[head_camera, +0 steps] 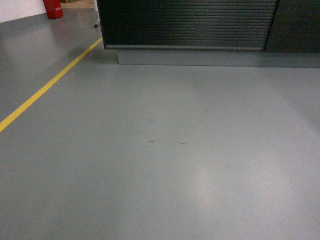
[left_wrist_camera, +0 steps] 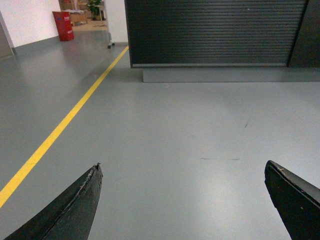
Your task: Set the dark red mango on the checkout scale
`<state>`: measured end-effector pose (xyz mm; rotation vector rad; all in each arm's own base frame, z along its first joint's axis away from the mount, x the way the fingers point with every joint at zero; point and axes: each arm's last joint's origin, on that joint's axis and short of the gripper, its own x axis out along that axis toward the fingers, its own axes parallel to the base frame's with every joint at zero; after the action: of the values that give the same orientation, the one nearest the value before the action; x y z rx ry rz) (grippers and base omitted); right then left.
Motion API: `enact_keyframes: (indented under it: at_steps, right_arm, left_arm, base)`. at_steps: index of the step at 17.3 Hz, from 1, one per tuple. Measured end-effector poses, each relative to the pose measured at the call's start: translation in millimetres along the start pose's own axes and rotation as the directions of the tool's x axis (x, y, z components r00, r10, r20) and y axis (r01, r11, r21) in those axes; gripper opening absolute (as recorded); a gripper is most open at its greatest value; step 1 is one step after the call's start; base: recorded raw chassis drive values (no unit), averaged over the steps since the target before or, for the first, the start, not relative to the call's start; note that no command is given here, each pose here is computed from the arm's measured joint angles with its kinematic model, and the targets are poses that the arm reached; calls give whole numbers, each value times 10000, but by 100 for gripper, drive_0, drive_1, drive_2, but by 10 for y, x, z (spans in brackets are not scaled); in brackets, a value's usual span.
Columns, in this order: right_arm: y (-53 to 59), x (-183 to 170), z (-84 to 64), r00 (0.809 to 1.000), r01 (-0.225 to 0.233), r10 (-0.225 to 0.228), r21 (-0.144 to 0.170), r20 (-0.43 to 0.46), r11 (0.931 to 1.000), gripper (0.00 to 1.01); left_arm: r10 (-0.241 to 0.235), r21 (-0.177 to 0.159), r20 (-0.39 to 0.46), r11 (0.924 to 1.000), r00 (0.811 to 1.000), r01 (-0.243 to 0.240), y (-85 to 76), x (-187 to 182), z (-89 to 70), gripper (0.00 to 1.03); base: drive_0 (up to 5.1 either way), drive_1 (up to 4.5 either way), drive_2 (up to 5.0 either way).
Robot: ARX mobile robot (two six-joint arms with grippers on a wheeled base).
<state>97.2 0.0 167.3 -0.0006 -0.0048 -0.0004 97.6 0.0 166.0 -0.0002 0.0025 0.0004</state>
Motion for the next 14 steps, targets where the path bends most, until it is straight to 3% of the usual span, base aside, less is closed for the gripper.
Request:
enact_keyframes:
  at_steps: [5, 14]
  right_arm:
    - [0, 0, 0, 10000, 0, 0, 0, -4, 10000, 98]
    - [0, 0, 1, 10000, 0, 0, 0, 8, 10000, 98]
  left_arm:
    - [0, -4, 0, 10000, 10000, 0, 0, 0, 0, 98]
    - [0, -4, 0, 10000, 10000, 0, 0, 0, 0, 98]
  base:
    - [0, 0, 0]
    - [-3, 262, -268]
